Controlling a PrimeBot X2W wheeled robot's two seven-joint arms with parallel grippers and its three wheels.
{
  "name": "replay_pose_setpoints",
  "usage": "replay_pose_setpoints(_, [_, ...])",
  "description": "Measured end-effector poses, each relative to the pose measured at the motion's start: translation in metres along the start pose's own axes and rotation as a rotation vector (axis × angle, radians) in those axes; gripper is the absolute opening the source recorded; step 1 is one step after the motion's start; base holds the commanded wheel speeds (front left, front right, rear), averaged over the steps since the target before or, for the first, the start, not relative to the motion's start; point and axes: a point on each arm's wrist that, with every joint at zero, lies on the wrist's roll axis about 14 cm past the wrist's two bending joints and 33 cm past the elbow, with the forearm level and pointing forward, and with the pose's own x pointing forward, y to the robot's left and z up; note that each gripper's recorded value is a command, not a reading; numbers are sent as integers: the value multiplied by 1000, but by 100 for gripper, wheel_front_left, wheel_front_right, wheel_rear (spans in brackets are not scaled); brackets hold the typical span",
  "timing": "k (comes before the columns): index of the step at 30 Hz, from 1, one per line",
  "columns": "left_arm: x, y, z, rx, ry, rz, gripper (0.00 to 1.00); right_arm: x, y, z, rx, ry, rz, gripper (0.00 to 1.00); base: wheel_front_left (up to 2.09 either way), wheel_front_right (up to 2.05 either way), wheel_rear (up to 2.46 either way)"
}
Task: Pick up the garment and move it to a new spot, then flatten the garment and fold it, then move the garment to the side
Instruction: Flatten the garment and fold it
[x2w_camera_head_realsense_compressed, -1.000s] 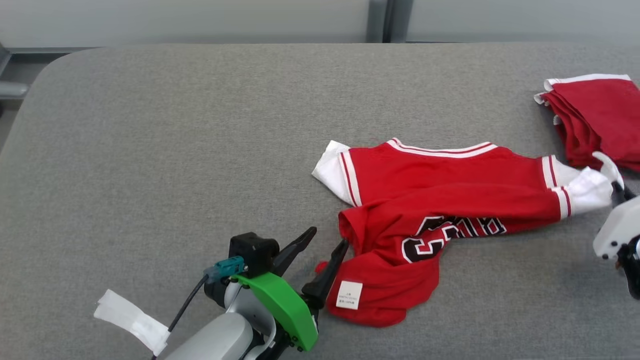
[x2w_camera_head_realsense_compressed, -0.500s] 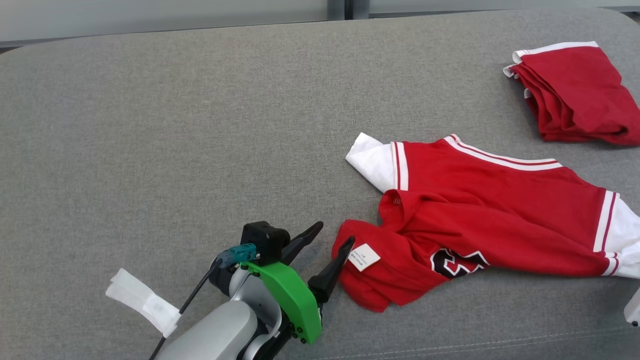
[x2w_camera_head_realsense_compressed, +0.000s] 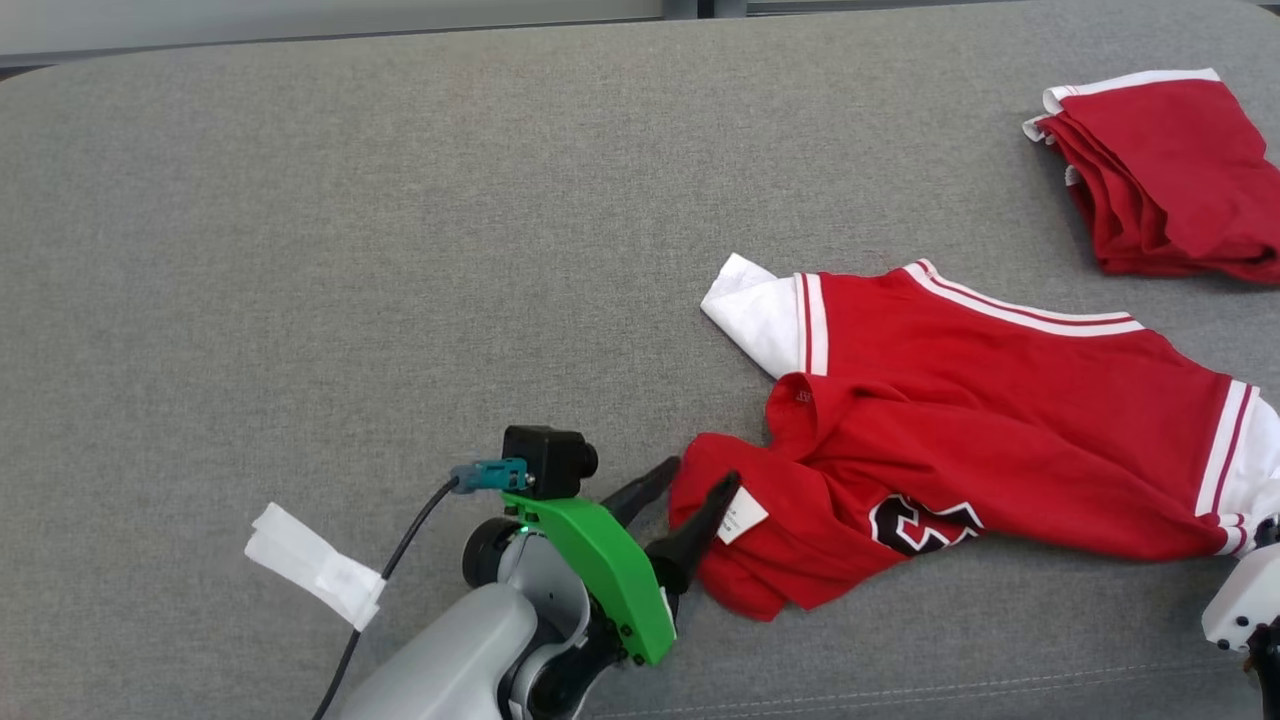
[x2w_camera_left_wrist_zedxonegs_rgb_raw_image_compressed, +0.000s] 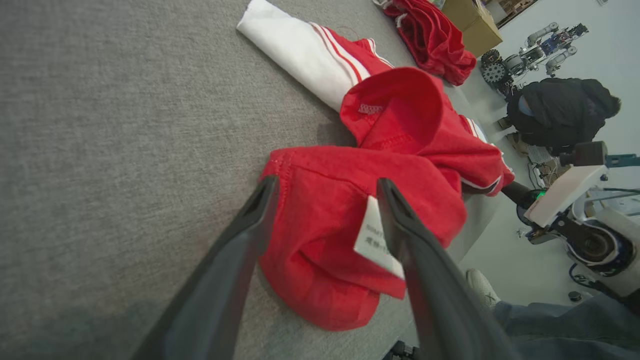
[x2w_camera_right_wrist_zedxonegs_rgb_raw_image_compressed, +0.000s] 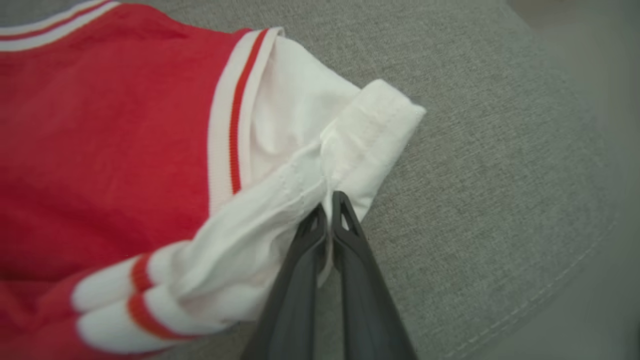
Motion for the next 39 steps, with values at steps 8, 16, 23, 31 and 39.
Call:
replay_pose_setpoints(8, [1,-4,-27,-111,140,-18,100,0,3,-1,0,-4,3,0,0,0,0])
replay_pose_setpoints(16, [0,2,-36,-109,179,-14,0,1,4,-2,-2,-2,1,0,0,0,0])
replay_pose_setpoints(23, [5,-1,-21,-83,140,-43,0,3,11,3,14,-16,13,0,0,0,0])
replay_pose_setpoints(31, [3,-2,67,2,-108,-76,0,9,35,39,41,-122,73,0,0,0,0])
replay_pose_setpoints(39, [-26,27,190,289,-354,8,0,-8,137,181,121,-488,389,0,0,0,0])
